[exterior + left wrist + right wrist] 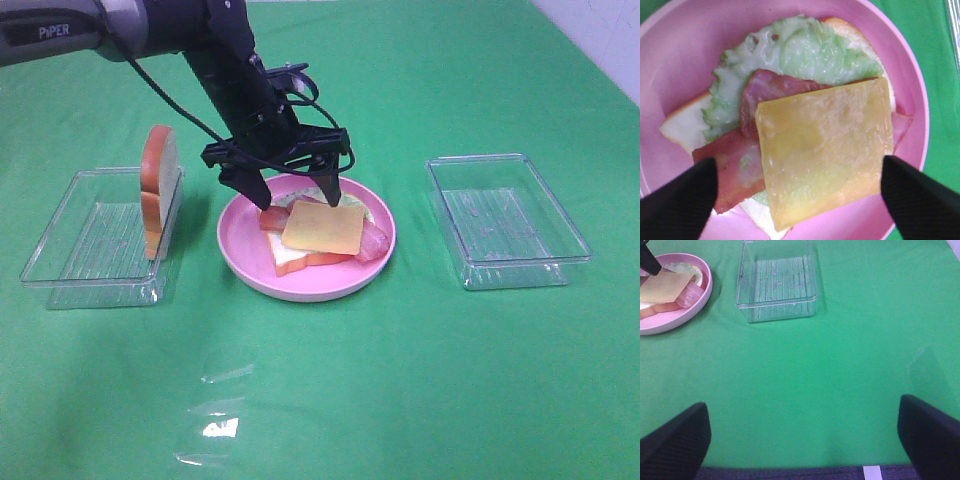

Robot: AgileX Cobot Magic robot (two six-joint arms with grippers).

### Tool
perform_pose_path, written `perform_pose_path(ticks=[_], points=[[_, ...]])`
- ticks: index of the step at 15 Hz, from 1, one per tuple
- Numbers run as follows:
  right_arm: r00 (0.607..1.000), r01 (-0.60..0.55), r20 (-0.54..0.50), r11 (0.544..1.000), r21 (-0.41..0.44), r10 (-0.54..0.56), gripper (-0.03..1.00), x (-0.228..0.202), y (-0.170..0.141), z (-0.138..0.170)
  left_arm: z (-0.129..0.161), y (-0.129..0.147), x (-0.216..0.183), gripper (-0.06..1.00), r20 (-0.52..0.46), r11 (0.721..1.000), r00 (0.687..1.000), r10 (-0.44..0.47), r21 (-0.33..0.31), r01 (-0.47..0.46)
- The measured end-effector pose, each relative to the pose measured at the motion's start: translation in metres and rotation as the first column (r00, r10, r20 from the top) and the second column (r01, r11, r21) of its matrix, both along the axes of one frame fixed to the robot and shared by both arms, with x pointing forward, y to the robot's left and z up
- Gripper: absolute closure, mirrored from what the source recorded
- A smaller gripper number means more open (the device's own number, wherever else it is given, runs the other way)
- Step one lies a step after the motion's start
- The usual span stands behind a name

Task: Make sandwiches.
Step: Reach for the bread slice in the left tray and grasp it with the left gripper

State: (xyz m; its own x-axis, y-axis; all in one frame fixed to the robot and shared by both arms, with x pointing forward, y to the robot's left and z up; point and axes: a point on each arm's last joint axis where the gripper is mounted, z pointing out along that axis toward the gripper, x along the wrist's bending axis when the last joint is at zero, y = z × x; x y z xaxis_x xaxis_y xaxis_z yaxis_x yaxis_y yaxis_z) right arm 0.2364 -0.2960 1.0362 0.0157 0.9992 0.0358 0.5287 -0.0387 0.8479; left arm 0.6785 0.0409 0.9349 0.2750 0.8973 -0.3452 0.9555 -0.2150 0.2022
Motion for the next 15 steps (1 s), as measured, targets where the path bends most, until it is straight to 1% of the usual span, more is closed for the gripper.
perform_pose_path(ticks=[1,2,5,6,7,9,10,11,13,14,15], points=[[1.0,0.0,0.0,1.0,0.0,0.0,-0.01,0.0,0.0,0.0,0.012,-0.001,0.003,0.01,0.022,1.0,1.0,-0.01,-0.005,0.01],[1.0,-0.001,0.0,1.0,0.001,0.001,-0.01,0.0,0.0,0.0,0.024,-0.002,0.005,-0.02,0.04,1.0,0.999,-0.019,-0.012,0.019],[1.0,-0.001,0.0,1.0,0.001,0.001,-0.01,0.0,0.0,0.0,0.071,-0.006,0.01,-0.05,0.126,0.997,0.991,-0.044,-0.05,0.051],[1.0,-0.001,0.0,1.0,0.001,0.001,-0.01,0.0,0.0,0.0,0.081,-0.006,0.011,-0.05,0.157,0.997,0.987,-0.042,-0.064,0.053],[1.0,-0.001,0.0,1.0,0.001,0.001,-0.01,0.0,0.0,0.0,0.114,-0.006,0.013,-0.05,0.249,0.994,0.968,-0.014,-0.101,0.04],[1.0,-0.001,0.0,1.0,0.001,0.001,-0.01,0.0,0.0,0.0,0.143,0.001,0.008,-0.05,0.316,0.995,0.949,0.006,-0.094,0.024],[1.0,-0.001,0.0,1.0,0.001,0.001,-0.01,0.0,0.0,0.0,0.157,0.007,0.005,-0.05,0.355,0.998,0.935,0.02,-0.067,0.005],[1.0,-0.001,0.0,1.0,0.001,0.001,-0.01,0.0,0.0,0.0,0.163,0.011,0.004,-0.05,0.374,0.999,0.927,0.03,-0.053,-0.011],[1.0,-0.001,0.0,1.0,0.001,0.001,-0.01,0.0,0.0,0.0,0.188,0.03,0.001,-0.05,0.428,0.997,0.901,0.075,-0.03,-0.069],[1.0,-0.001,0.0,1.0,0.001,0.001,-0.01,0.0,0.0,0.0,0.199,0.041,-0.002,-0.05,0.438,0.995,0.894,0.096,-0.032,-0.092],[1.0,-0.001,0.0,1.0,0.001,0.001,-0.01,0.0,0.0,0.0,0.202,0.054,-0.003,-0.05,0.43,0.993,0.896,0.114,-0.024,-0.115]])
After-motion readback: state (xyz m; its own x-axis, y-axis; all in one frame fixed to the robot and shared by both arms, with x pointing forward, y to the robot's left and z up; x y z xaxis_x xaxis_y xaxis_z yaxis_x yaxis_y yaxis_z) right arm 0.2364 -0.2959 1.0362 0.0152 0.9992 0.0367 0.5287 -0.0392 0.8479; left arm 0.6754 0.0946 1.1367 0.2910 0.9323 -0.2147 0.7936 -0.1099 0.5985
